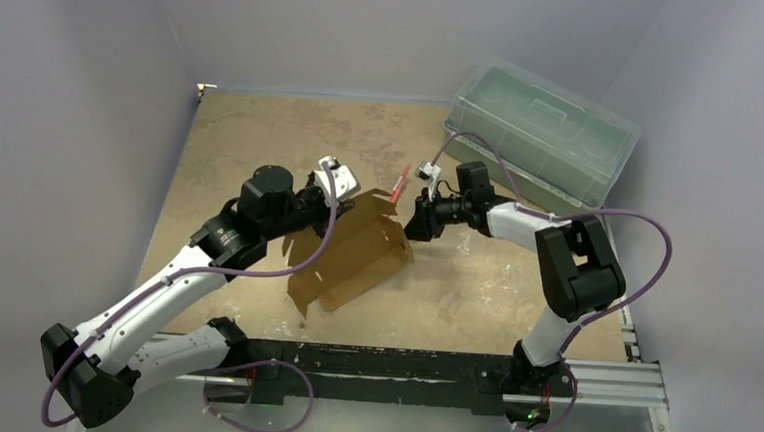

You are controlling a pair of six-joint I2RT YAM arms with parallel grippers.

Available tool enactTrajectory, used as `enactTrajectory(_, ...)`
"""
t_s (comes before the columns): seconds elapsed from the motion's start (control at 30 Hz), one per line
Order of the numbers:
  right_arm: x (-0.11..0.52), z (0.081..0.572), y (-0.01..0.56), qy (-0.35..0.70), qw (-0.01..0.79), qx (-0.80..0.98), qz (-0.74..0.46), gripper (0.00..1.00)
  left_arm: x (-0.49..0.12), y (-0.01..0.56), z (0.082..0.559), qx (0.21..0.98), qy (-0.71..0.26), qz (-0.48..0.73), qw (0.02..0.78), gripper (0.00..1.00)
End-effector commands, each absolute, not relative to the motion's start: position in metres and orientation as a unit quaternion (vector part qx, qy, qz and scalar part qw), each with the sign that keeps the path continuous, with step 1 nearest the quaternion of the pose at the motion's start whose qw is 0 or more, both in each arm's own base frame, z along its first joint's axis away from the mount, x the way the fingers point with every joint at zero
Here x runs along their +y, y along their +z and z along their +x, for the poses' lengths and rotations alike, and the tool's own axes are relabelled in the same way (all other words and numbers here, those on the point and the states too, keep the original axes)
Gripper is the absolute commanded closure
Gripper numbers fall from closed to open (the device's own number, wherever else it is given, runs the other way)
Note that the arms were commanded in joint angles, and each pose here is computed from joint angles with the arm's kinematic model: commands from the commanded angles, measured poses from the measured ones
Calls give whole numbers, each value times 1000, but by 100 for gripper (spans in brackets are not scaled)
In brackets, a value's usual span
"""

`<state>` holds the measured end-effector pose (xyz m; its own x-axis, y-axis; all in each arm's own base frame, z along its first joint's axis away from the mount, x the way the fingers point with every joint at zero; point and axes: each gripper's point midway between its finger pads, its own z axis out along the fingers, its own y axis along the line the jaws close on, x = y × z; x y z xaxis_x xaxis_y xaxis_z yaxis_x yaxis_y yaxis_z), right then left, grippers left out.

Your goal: Fold the paper box

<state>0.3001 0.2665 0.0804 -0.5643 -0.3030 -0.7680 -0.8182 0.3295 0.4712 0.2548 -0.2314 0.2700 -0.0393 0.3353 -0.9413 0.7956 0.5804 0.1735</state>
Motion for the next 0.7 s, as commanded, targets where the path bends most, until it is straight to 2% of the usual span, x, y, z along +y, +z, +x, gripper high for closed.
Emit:
enactTrajectory(0.0, 272, 301, 83, 456, 284, 753, -381, 67, -233, 267, 245, 674, -207, 426, 567, 100)
enactTrajectory(0.67, 271, 253, 83, 514, 230, 699, -441, 53, -238, 245, 234, 677, -146, 470, 547, 100)
